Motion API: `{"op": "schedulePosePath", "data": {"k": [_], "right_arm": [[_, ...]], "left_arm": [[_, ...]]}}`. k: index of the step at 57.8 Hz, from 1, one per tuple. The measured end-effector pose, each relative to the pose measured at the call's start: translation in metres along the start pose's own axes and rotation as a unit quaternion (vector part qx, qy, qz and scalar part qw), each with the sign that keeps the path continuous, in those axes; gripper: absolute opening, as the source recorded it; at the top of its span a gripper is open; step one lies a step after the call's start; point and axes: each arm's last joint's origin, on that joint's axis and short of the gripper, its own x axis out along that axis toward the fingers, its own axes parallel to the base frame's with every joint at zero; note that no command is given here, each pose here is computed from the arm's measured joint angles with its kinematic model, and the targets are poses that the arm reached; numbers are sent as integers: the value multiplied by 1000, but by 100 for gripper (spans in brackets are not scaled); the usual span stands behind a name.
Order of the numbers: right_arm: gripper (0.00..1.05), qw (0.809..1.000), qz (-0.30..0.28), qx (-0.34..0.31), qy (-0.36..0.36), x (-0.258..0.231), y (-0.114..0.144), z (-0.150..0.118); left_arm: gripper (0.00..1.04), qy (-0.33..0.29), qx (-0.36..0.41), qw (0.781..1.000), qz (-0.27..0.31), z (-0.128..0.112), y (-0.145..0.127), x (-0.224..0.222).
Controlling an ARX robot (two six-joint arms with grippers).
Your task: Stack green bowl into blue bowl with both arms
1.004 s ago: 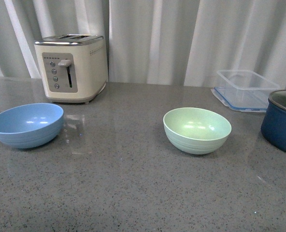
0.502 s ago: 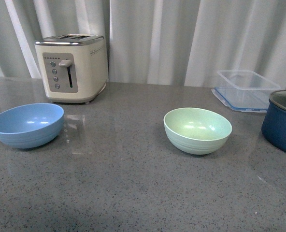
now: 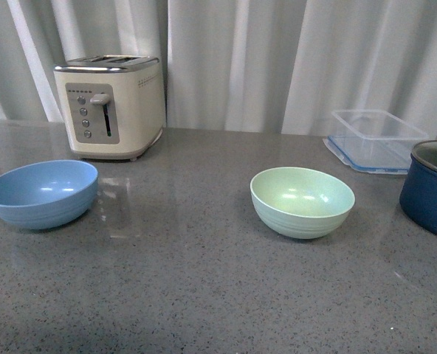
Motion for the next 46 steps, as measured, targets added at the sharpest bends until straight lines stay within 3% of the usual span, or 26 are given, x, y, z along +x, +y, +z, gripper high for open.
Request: {"op": "schedulePosePath", "data": {"k": [29,46], "right_arm": [[95,1000,0,0,0,0,0,0],[95,1000,0,0,0,0,0,0]], "left_arm": [[98,99,-17,994,34,-1,-2,94],[98,117,-9,992,54,-3,-9,117]]}}
